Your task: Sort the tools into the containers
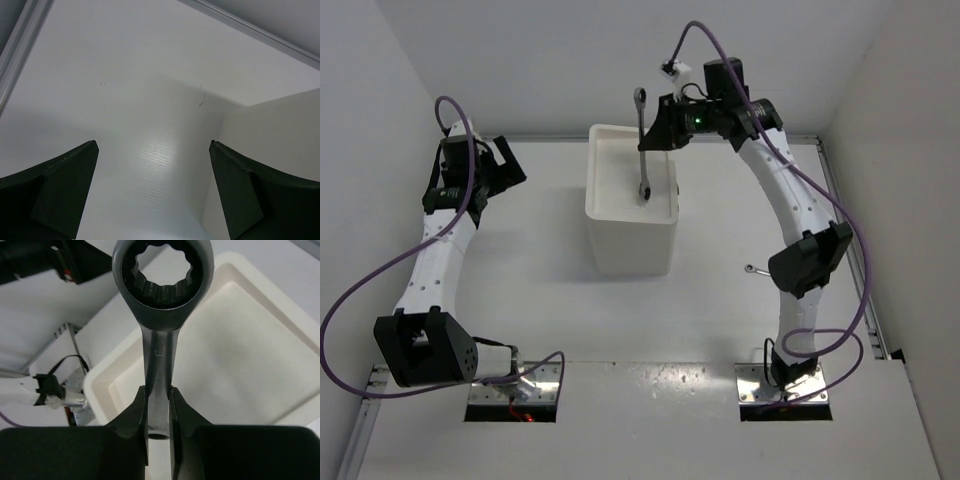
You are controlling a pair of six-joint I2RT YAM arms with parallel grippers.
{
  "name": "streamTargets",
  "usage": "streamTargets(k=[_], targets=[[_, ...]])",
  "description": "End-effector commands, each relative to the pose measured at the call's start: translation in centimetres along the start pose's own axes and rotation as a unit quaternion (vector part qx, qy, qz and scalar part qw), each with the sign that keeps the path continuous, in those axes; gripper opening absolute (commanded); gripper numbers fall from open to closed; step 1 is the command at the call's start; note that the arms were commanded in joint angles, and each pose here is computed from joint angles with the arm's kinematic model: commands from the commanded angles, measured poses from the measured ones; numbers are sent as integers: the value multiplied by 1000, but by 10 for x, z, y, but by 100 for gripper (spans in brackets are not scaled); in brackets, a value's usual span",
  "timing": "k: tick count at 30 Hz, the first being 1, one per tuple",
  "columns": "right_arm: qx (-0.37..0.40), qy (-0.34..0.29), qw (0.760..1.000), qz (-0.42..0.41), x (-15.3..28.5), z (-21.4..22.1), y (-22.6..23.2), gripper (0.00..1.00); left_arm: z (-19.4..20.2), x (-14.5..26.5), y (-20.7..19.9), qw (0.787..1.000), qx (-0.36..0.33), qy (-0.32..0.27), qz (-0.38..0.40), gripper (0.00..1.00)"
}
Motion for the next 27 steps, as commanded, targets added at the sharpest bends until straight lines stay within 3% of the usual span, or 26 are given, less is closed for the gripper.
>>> streamTargets(k=[1,6,13,22,27], targets=[[58,-4,998,34,-4,-8,-3,0,-10,0,2,1000,4,-18,0,100],[108,47,989,87,-22,16,-13,0,-6,-2,4,1000,-1,-13,-3,100],[108,89,986,95,-37,42,-18,0,-3,-3,9,1000,1,-10,-8,100],[2,107,987,115,-46,68,-35,0,0,-6,8,1000,1,-5,-6,100],[-17,104,987,118,-54,71,-40,0,0,-6,8,1000,1,-5,-6,100]])
Point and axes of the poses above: each gripper's point midway between its finger pads, its own x axis back along the fingers, its own y axis along the line the jaws close on, z = x × y, the point moved 1 cm from there along x, back along the fingers, and after that the axes turned 3 degrees about x, right-handed, at the moved point
